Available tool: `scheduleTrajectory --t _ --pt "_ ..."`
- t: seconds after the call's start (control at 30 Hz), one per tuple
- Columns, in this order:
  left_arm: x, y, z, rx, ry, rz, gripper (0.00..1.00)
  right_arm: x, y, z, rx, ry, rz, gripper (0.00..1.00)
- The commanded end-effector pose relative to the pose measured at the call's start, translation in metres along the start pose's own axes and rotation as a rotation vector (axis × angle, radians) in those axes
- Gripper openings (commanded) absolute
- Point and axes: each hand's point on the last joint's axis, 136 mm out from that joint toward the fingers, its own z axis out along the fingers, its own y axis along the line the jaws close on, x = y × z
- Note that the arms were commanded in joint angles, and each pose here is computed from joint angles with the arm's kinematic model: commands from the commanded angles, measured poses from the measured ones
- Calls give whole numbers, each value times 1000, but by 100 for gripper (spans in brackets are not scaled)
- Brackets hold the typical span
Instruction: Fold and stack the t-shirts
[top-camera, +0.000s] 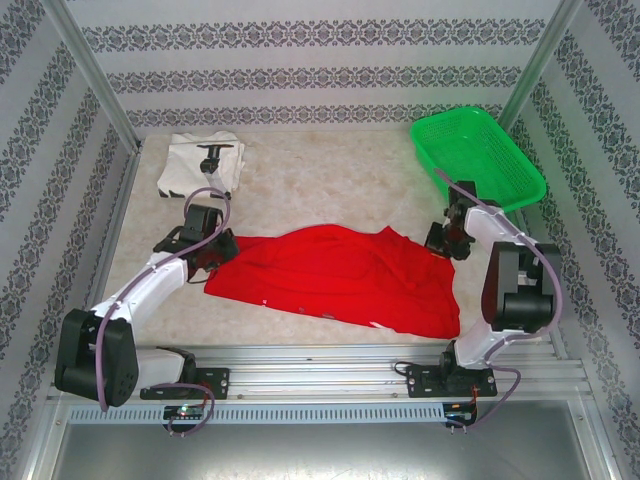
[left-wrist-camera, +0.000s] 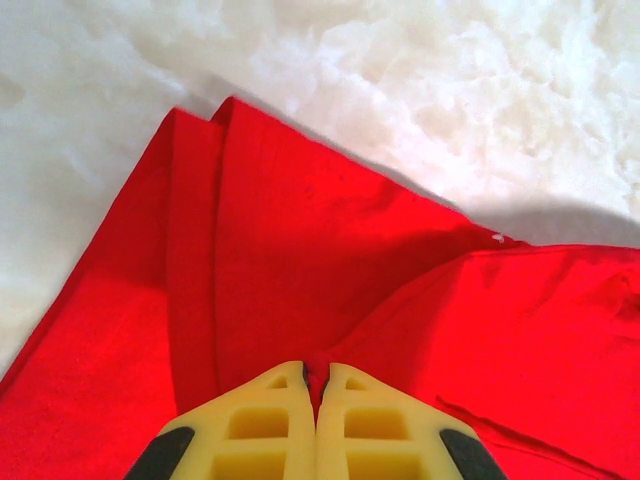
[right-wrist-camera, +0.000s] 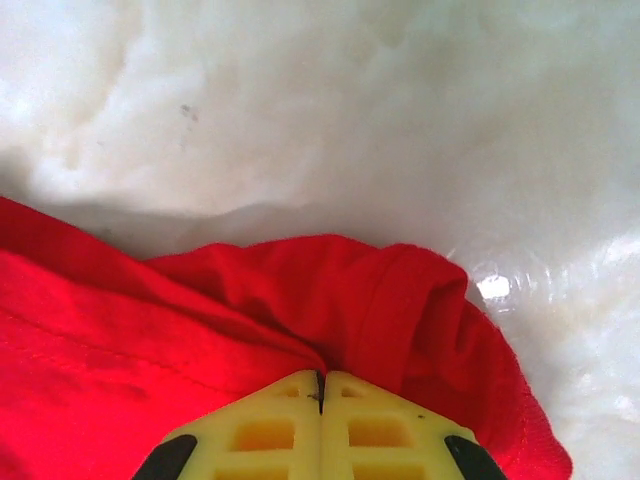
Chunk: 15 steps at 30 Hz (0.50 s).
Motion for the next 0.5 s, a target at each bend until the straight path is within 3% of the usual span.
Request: scheduleTrajectory --t 0.0,0.2,0.47 --pt "-38 -33 -26 51 -97 108 0 -26 24 -47 -69 -118 -35 0" --pt "-83 -69 -45 108 -174 190 0 -53 44 -77 -133 -190 -57 0" --pt "-132 -91 -50 138 -236 229 0 -104 73 -109 -195 -306 -143 0"
